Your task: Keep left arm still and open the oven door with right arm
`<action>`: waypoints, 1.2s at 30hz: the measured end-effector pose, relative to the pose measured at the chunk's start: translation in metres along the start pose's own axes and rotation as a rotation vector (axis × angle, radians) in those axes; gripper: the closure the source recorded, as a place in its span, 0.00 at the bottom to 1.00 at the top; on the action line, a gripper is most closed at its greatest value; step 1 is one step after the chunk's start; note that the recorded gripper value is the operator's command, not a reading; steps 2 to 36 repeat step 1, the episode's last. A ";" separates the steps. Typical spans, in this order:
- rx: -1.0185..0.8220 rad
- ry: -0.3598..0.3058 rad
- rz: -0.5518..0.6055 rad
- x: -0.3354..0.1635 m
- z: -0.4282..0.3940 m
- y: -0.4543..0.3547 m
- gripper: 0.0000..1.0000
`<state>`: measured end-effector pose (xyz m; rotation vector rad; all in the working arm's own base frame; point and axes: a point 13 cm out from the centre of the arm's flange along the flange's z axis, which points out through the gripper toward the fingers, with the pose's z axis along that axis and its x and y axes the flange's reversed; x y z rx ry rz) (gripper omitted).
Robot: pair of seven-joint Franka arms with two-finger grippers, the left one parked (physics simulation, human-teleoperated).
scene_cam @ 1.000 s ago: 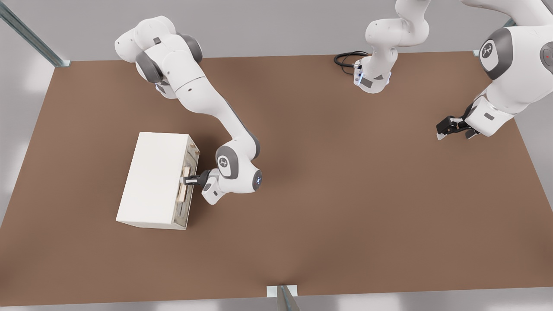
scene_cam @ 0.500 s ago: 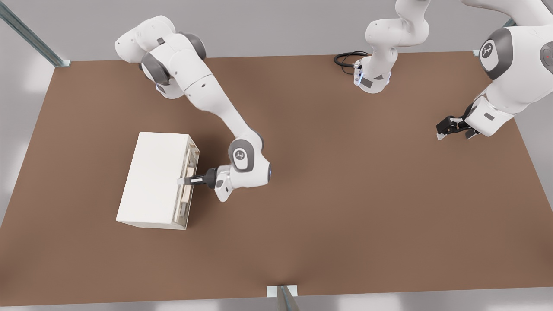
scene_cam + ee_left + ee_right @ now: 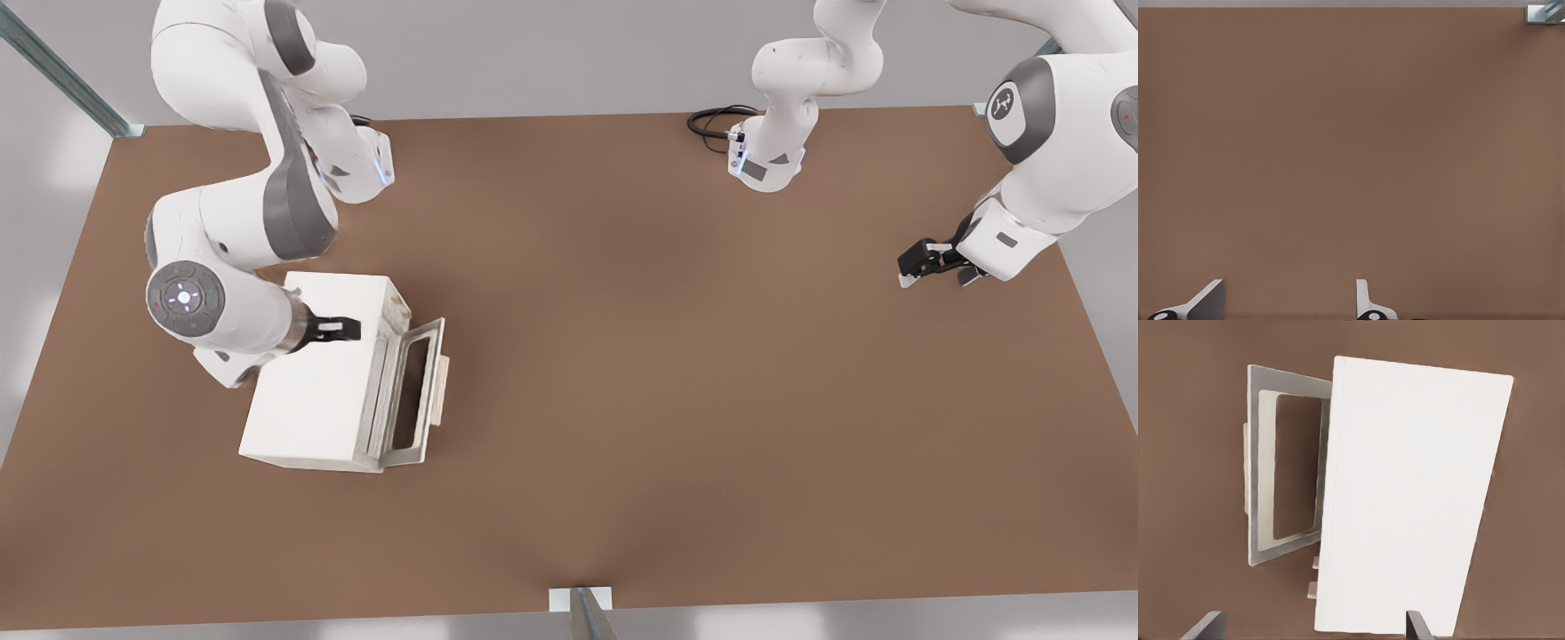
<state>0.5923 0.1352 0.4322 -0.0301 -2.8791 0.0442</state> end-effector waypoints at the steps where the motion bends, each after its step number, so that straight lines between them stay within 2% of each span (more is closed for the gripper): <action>1: -0.017 0.010 0.009 0.001 -0.002 -0.008 0.00; 36: -0.017 0.010 0.009 0.001 -0.002 -0.008 0.00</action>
